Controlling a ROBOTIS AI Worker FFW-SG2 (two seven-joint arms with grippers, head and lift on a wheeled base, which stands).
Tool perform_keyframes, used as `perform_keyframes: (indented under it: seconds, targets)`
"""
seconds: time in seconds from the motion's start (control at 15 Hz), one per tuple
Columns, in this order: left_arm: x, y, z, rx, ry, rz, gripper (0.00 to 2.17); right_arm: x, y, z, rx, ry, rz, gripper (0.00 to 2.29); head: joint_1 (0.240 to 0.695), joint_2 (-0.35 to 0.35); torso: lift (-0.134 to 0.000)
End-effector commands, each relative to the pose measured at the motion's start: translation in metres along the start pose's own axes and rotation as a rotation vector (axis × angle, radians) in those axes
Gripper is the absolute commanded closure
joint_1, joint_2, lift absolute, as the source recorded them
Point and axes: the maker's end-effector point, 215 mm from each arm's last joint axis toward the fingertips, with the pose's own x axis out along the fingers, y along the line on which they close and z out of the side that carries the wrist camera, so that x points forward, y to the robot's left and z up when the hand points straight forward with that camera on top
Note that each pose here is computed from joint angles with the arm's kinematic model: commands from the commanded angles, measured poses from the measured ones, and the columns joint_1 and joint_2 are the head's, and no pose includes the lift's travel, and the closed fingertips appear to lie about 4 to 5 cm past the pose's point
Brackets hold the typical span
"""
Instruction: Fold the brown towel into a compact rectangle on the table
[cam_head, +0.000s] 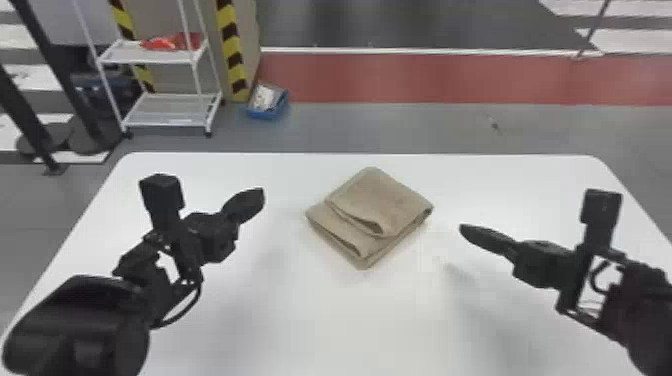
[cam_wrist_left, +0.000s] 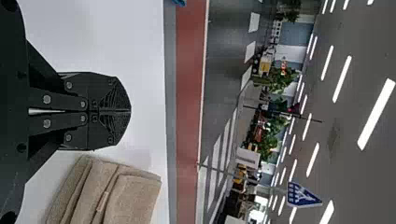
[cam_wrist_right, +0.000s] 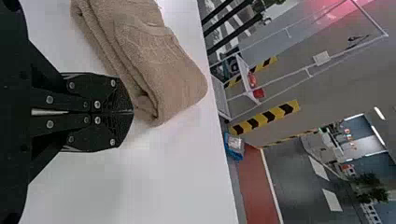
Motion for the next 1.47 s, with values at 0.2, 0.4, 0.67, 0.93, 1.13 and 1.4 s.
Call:
perform_keyframes:
  seconds: [0.2, 0.4, 0.67, 0.93, 1.13, 1.4]
  targets:
    - [0.016, -0.02, -0.013, -0.013, -0.01, -0.063, 1.72, -0.124, -0.068, -0.008, 0.093, -0.172, -0.059, 2.01, 0.695, -0.148, -0.124]
    - [0.033, -0.026, -0.029, -0.004, 0.021, -0.103, 1.72, -0.17, -0.049, -0.011, 0.054, -0.22, -0.075, 2.01, 0.695, -0.216, -0.124]
    - [0.061, -0.038, -0.031, 0.031, 0.017, -0.157, 1.72, -0.212, -0.007, -0.003, 0.043, -0.316, -0.043, 2.01, 0.695, -0.252, -0.124]
    - [0.071, -0.053, -0.048, 0.045, 0.057, -0.208, 1.72, -0.256, 0.004, 0.011, 0.023, -0.364, -0.033, 2.01, 0.695, -0.28, -0.124]
    - [0.071, -0.06, -0.053, 0.06, 0.075, -0.234, 1.72, -0.276, 0.011, 0.021, 0.01, -0.39, -0.012, 2.01, 0.695, -0.318, -0.124]
    - [0.056, -0.08, -0.089, 0.01, 0.184, -0.282, 1.72, -0.28, 0.011, 0.02, 0.016, -0.396, -0.007, 2.01, 0.695, -0.348, -0.124]
